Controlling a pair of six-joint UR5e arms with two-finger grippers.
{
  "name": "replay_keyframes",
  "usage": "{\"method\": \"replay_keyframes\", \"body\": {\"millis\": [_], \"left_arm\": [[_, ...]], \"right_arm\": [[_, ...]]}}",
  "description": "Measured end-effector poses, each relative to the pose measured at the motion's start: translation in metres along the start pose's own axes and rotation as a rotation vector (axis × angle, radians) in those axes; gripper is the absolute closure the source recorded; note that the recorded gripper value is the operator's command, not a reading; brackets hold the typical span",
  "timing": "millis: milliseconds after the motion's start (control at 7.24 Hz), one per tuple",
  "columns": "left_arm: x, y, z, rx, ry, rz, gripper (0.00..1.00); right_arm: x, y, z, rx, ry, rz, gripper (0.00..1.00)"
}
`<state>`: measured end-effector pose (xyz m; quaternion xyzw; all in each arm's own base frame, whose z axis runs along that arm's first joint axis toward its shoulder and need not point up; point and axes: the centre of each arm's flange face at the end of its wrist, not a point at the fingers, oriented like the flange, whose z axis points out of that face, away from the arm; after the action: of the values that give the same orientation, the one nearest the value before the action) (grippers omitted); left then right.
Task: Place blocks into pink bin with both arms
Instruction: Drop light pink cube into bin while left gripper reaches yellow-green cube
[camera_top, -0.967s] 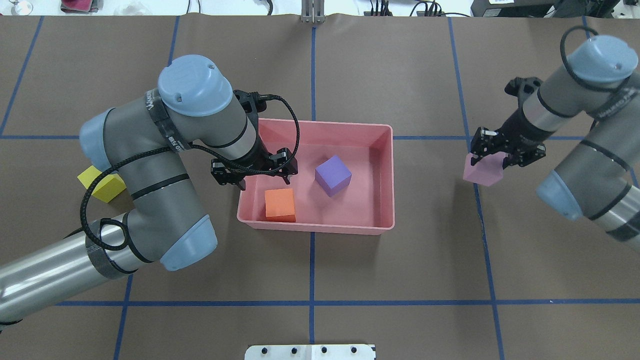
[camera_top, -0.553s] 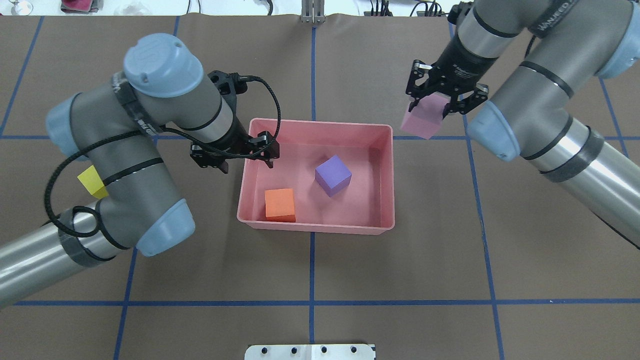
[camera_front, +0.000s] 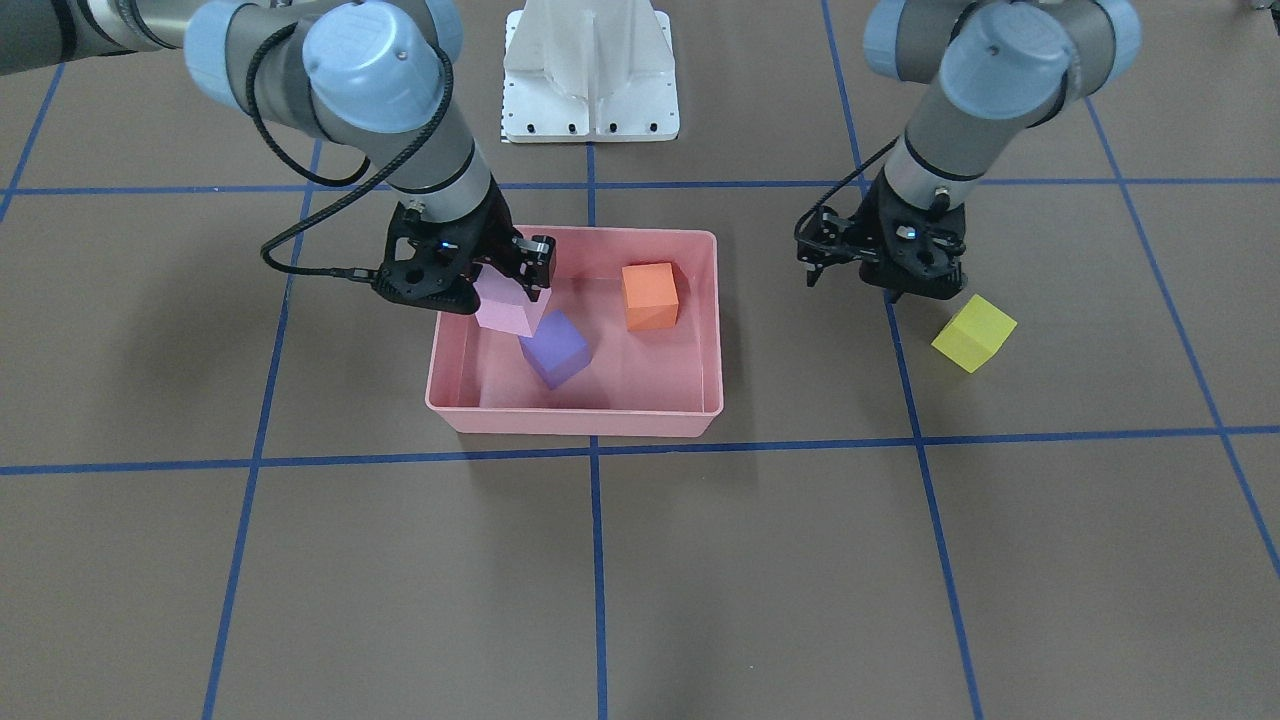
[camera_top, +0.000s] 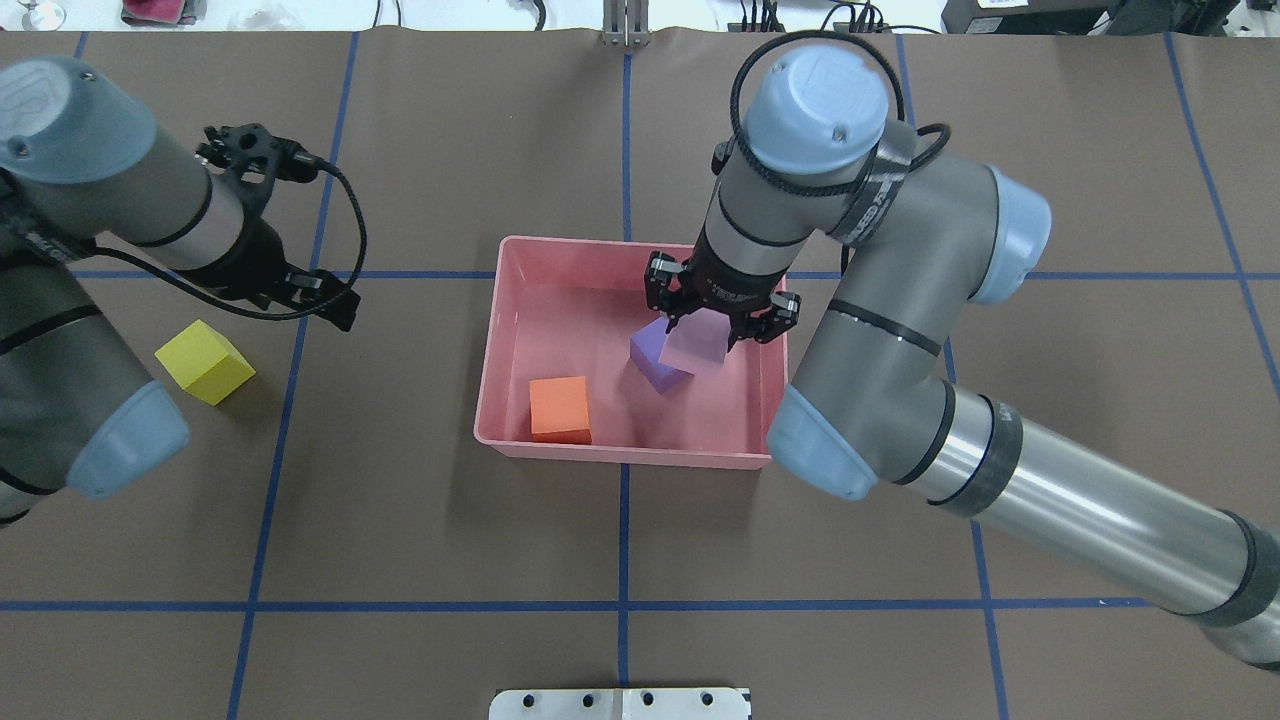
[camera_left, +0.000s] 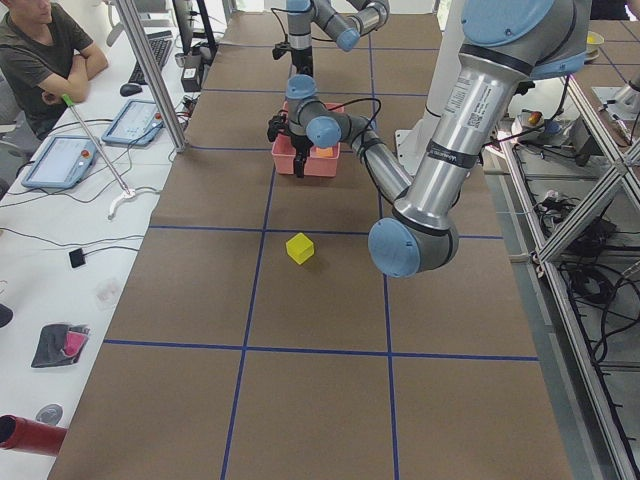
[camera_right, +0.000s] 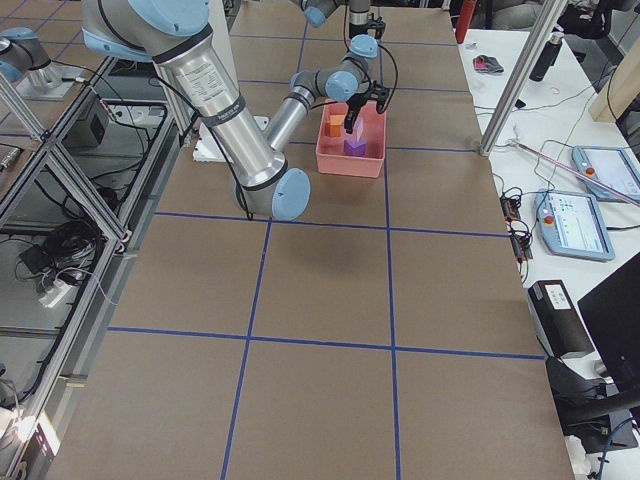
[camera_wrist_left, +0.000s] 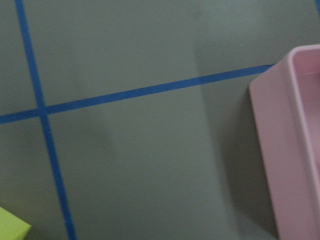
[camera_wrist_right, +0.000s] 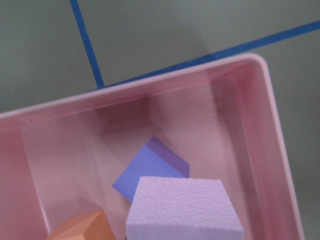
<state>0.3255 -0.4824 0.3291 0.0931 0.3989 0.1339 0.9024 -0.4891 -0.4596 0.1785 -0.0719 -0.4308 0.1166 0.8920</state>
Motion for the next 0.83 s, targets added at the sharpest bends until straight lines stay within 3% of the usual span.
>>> {"method": "replay_keyframes", "body": {"millis": [138, 276, 553, 829], "left_arm": [[-0.022, 0.006, 0.005, -0.009, -0.02, 0.078, 0.02], [-0.042, 0.011, 0.011, -0.022, -0.039, 0.166, 0.02], [-0.091, 0.022, 0.03, -0.06, -0.074, 0.314, 0.01], [-0.125, 0.025, 0.055, -0.058, -0.077, 0.367, 0.01]], "right_arm": [[0.003, 0.011, 0.015, -0.001, 0.015, -0.006, 0.84], [0.009, 0.018, 0.027, -0.006, 0.028, -0.009, 0.74], [0.027, 0.023, 0.046, -0.014, 0.026, -0.021, 0.01], [0.028, 0.029, 0.049, -0.018, 0.009, -0.036, 0.0]]}}
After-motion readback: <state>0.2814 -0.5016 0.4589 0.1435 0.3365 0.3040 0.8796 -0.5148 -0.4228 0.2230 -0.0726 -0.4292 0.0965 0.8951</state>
